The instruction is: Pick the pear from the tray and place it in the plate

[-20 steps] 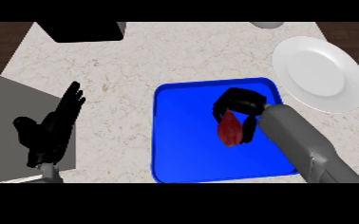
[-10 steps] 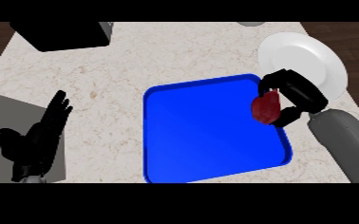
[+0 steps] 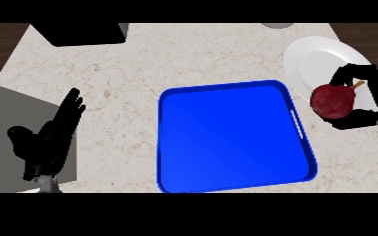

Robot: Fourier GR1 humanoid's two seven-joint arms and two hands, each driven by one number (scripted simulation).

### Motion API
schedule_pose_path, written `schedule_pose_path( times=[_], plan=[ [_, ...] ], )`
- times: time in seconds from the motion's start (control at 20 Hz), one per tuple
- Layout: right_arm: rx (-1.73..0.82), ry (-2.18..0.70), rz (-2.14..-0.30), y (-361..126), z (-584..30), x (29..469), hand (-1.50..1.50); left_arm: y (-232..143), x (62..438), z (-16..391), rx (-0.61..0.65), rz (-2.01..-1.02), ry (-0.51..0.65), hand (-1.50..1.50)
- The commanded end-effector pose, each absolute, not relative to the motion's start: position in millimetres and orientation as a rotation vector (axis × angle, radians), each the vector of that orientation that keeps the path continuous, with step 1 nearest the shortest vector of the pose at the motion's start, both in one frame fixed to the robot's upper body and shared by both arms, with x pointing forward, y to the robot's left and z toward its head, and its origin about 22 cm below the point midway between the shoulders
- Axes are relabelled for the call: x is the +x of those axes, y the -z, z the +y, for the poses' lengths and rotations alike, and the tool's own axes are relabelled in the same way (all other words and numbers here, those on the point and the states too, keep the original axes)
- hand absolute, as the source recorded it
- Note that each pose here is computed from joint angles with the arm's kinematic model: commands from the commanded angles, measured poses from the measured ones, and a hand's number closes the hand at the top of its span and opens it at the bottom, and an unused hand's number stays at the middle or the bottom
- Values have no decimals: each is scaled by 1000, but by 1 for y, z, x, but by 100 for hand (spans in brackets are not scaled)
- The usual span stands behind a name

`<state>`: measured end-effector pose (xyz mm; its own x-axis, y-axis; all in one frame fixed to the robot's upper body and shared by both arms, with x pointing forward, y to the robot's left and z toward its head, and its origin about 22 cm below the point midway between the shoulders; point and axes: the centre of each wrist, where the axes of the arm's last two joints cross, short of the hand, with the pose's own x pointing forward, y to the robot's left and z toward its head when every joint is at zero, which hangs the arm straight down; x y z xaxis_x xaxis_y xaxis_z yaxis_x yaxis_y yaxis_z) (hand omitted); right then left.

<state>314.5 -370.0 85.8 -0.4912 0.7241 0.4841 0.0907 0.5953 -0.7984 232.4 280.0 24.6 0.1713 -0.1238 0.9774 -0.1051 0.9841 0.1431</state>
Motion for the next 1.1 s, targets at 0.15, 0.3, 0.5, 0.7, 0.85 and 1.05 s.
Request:
schedule_pose_path(
  times=[0.15, 0.3, 0.5, 0.7, 0.85, 1.05],
  plan=[
    [-744, -729, -1854, -86, -417, 312, 150, -23, 274, 284, 186, -1407, 73, 0],
    [-776, -705, -1832, -102, -441, 318, 150, -40, 275, 292, 175, -1411, 61, 0],
    [-800, -732, -1777, -92, -467, 325, 150, -30, 278, 271, 174, -1425, 85, 0],
    [-861, -825, -1678, -83, -467, 339, 150, -26, 276, 276, 138, -1441, 94, 0],
    [-790, -899, -1608, -82, -476, 339, 150, -36, 282, 270, 134, -1433, 106, 0],
    [-635, -882, -1519, -77, -480, 341, -150, -24, 272, 274, 141, -1430, 126, 0]
  ],
)
